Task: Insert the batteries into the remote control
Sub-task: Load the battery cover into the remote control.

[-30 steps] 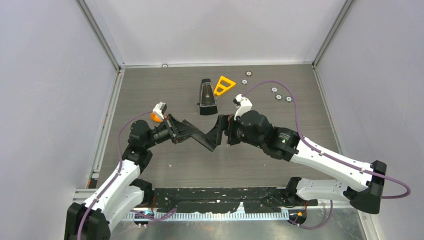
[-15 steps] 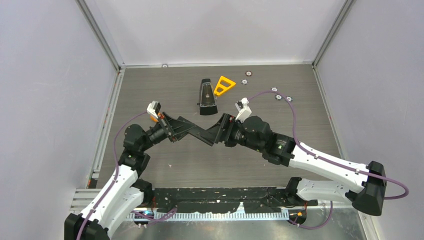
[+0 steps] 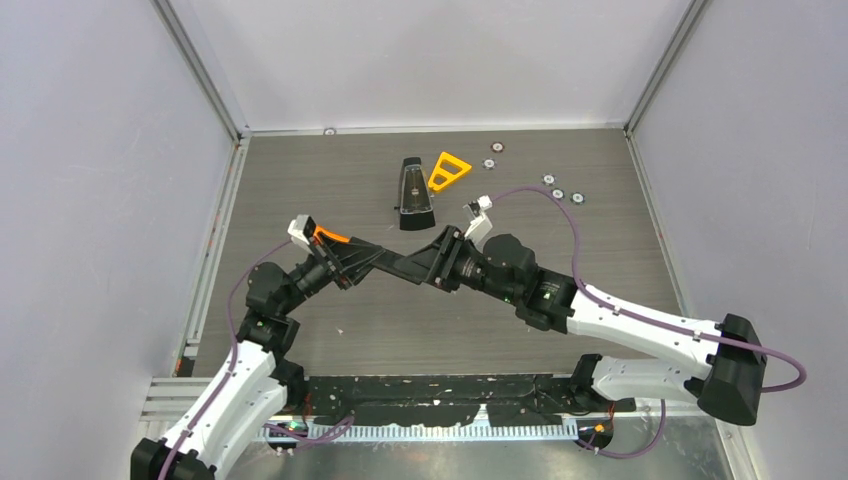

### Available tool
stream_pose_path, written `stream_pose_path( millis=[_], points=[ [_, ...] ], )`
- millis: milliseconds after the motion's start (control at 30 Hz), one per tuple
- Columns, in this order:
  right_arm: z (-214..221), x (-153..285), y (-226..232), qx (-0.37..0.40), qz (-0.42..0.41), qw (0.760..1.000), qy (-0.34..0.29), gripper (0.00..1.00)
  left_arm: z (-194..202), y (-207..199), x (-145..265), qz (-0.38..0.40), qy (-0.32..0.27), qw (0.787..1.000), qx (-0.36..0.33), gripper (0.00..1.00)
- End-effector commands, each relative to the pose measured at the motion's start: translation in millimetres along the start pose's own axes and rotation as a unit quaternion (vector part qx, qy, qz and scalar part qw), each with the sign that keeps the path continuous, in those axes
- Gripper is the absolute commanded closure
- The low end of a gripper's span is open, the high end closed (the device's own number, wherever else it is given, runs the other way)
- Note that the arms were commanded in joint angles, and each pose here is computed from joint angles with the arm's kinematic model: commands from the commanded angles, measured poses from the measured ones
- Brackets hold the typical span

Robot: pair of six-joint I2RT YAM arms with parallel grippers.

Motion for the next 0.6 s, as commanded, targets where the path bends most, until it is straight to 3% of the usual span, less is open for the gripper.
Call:
stream_pose_path(
  millis=[0, 567],
  points=[
    [3, -9, -8, -0.009, 0.003, 1.0, 0.001, 0.54, -3, -32, 5, 0.065, -0.018, 0.998, 0.02, 1.0],
    [7, -31, -10, -0.018, -0.004, 1.0, 0.004, 0.77, -2, -46, 7, 0.084, -0.01, 0.996, 0.032, 1.0]
  ],
)
Point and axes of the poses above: each gripper's point midway between its finger pads, its own x axis back along the fingers, its own y axis along the line the jaws close on, z = x × y, the point moved 5 cm from there along x, back along the fingers, and after that the axes turned 11 degrees about -x, right-handed, at the moved point
